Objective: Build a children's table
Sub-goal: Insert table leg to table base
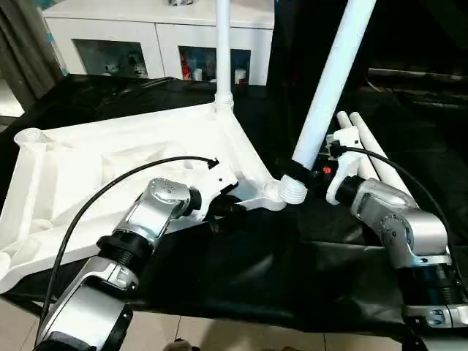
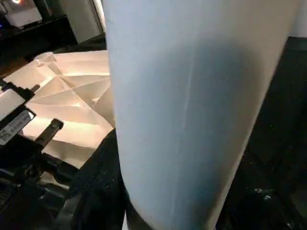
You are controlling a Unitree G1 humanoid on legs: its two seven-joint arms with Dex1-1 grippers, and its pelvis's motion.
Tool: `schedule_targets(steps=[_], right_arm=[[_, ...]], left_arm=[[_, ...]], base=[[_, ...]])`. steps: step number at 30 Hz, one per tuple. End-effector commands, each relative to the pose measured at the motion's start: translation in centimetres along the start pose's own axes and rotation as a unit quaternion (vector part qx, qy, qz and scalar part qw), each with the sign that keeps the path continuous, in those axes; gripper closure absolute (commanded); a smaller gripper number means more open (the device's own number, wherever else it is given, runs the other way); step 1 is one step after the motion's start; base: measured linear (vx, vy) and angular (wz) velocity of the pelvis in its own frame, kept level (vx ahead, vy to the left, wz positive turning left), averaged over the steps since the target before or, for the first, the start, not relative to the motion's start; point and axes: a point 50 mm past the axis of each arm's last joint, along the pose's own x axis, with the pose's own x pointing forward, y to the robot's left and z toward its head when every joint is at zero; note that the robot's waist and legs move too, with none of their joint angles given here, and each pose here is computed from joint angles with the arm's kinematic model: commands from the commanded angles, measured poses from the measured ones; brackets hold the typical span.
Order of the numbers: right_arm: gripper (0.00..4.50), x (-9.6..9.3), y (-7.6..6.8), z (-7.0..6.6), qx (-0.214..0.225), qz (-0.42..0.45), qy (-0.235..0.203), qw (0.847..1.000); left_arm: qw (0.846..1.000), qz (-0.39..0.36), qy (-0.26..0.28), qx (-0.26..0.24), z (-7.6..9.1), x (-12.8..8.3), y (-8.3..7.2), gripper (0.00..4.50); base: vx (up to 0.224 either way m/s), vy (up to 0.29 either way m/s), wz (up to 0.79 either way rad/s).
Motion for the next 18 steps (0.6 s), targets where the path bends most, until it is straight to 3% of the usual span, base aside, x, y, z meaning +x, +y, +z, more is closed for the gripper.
schedule_targets(steps=[1,5,13,18], right_arm=[[2.61,0.7,0.2,0.8,-0.026,0.005,-0.007,1.000],[2.61,1.5,0.5,0.9,-0.025,0.009,-0.012,1.000],[2.61,2.6,0.7,0.3,-0.019,0.023,-0.004,1.000],[2.61,2.7,0.7,-0.4,-0.041,0.029,0.018,0.999]], left_arm=[[1.000,-0.011,0.019,-0.018,-1.2,-0.1,-0.5,4.25],[1.000,-0.013,0.015,-0.021,-1.3,0.0,-0.8,4.50],[1.000,-0.006,-0.004,-0.016,-0.9,0.0,-0.9,4.50],[1.000,-0.001,-0.003,-0.008,-1.0,-0.2,-0.9,4.50]], base=[[0.000,0.000,0.00],[0.000,0.000,0.00],[0.000,0.000,0.00],[0.000,0.000,0.00]])
